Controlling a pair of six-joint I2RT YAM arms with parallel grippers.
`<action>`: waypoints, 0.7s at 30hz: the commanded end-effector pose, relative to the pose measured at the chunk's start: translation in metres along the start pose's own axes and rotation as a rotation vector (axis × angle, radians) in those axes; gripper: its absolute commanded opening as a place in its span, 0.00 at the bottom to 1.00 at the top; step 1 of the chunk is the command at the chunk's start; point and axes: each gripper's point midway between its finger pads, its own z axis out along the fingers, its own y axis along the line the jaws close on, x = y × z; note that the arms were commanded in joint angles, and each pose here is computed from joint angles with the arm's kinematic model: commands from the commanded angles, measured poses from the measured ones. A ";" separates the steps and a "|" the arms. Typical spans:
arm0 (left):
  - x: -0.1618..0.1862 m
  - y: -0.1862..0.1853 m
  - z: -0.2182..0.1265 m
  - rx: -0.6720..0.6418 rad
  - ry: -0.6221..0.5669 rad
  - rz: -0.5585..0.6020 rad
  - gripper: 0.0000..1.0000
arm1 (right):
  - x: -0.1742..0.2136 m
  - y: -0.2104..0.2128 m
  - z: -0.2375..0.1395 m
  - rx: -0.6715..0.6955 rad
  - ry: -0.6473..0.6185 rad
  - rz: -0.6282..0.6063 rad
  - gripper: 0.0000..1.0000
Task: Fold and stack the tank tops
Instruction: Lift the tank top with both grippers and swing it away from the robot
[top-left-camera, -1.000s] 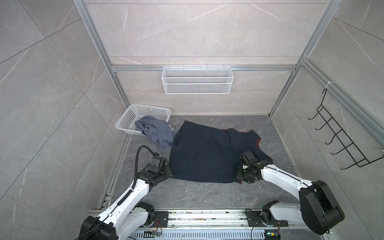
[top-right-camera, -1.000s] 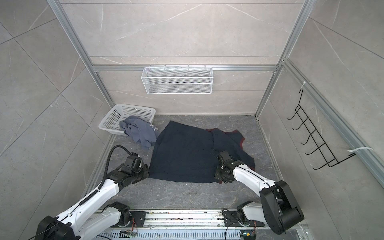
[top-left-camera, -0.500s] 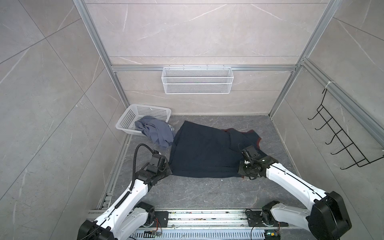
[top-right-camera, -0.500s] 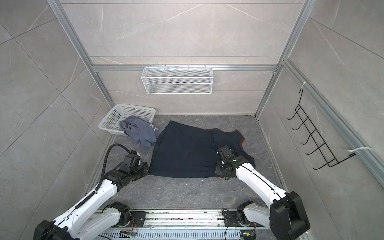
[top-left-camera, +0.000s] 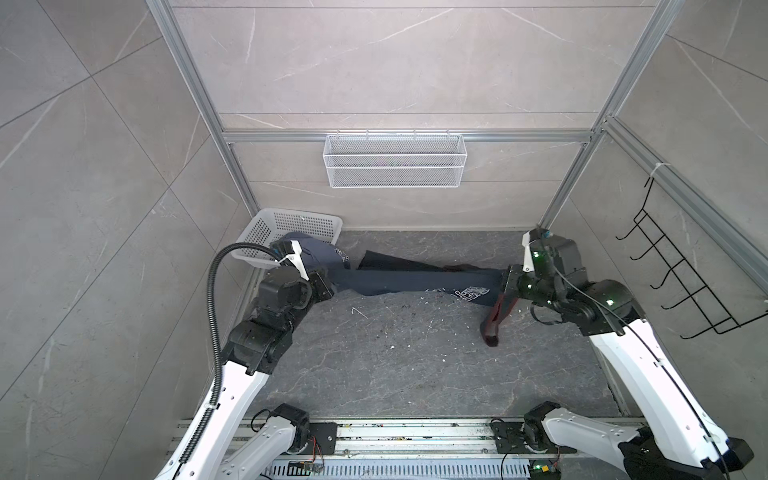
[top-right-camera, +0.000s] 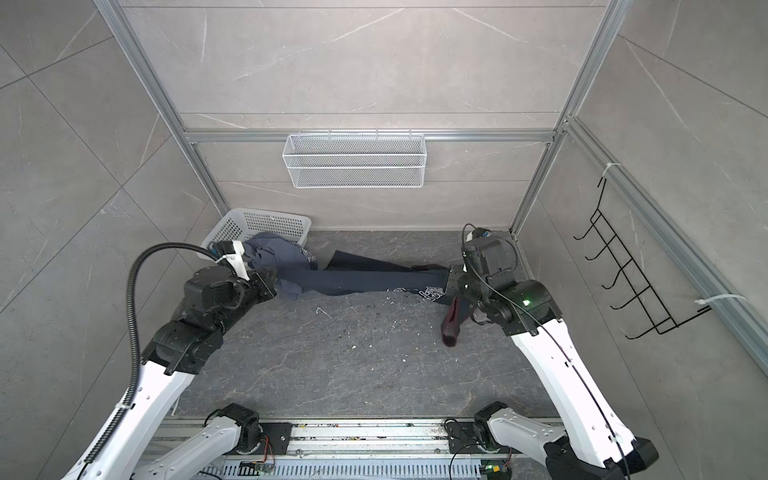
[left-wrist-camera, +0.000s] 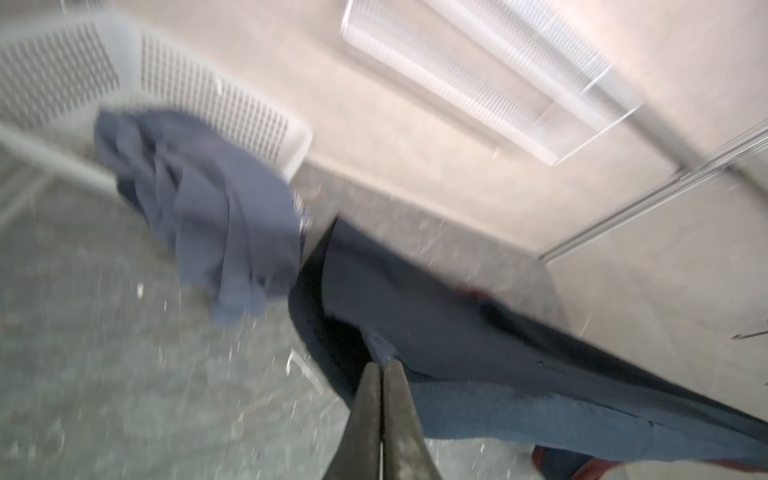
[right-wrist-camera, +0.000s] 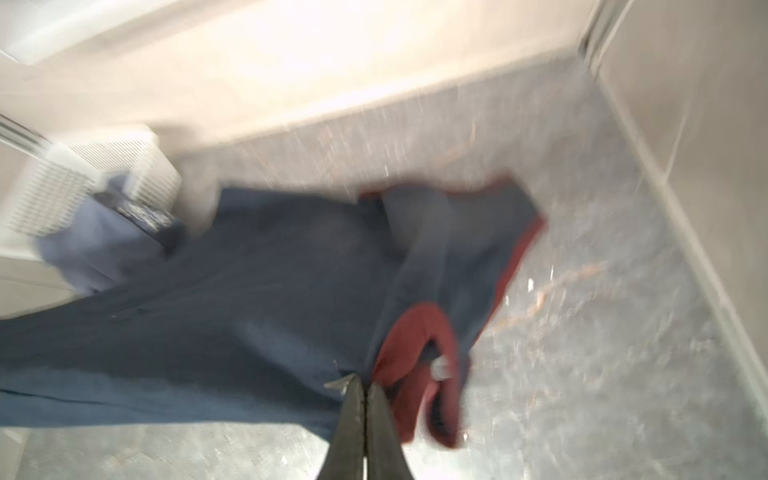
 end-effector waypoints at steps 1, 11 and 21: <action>-0.059 -0.018 -0.040 0.022 -0.168 0.062 0.00 | -0.019 -0.001 -0.034 0.002 -0.030 -0.081 0.00; -0.122 -0.058 -0.048 0.084 -0.265 0.082 0.00 | -0.082 0.014 -0.071 -0.012 -0.162 -0.086 0.00; -0.147 -0.072 0.052 -0.041 -0.211 0.149 0.00 | -0.155 0.026 -0.020 0.126 -0.266 -0.095 0.00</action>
